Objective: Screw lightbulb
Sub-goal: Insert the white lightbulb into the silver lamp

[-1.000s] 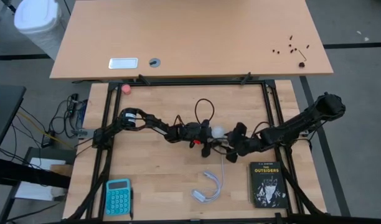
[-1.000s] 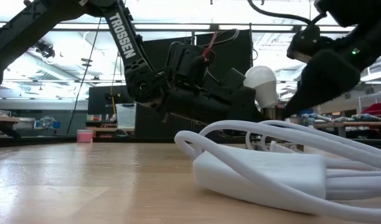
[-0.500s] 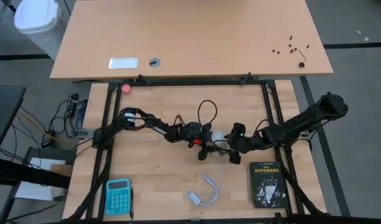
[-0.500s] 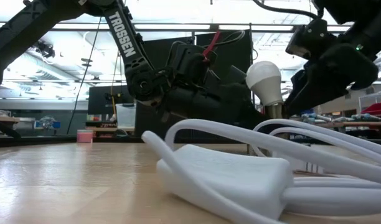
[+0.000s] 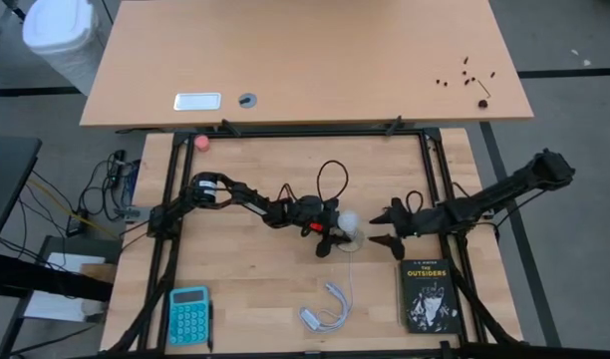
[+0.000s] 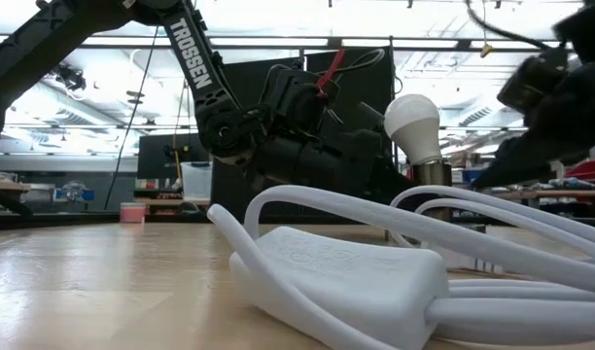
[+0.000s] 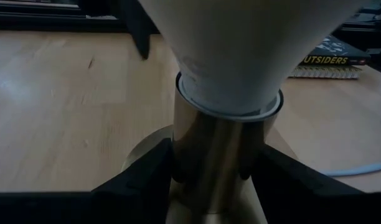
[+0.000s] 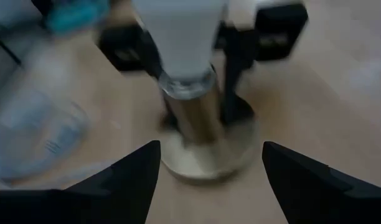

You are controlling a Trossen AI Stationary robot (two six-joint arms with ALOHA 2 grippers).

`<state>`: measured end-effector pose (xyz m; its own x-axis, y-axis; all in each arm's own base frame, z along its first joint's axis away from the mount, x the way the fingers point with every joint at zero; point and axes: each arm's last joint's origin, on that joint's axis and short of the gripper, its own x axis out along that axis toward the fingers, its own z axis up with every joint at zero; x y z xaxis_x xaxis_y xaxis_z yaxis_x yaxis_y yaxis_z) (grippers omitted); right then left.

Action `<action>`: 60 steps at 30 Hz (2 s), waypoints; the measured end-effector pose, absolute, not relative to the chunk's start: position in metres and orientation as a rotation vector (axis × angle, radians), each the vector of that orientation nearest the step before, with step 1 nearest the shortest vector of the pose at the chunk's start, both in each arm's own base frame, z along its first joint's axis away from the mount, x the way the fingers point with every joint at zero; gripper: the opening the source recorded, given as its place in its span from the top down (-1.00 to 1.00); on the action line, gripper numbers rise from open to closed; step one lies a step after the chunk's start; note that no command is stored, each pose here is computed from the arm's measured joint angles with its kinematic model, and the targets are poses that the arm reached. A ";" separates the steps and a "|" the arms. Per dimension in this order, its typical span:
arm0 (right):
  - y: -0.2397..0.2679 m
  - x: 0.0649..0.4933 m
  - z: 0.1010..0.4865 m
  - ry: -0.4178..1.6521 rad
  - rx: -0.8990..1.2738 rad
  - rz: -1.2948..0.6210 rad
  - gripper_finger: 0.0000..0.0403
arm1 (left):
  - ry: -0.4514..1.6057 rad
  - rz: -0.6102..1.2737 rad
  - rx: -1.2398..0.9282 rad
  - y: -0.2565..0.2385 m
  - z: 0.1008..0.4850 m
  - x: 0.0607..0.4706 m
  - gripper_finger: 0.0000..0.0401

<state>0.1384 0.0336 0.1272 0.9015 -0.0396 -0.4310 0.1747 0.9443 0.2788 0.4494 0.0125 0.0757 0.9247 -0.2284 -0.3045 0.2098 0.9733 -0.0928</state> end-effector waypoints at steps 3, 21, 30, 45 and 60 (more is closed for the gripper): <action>0.032 0.135 0.125 0.351 0.321 -0.094 -0.45 | 0.320 -0.239 -0.060 0.012 0.076 0.449 -0.02; 0.030 0.167 0.132 0.291 0.255 -0.095 -0.45 | 0.329 -0.298 -0.041 0.011 0.075 0.448 -0.02; 0.034 0.205 0.136 0.349 0.171 -0.045 -0.45 | 0.332 -0.300 -0.050 0.011 0.074 0.448 -0.02; 0.036 0.225 0.127 0.258 0.196 -0.065 -0.35 | 0.342 -0.285 -0.069 0.011 0.074 0.448 -0.02; 0.043 0.215 0.124 0.252 0.165 -0.151 0.16 | 0.356 -0.167 -0.085 0.013 0.073 0.449 -0.02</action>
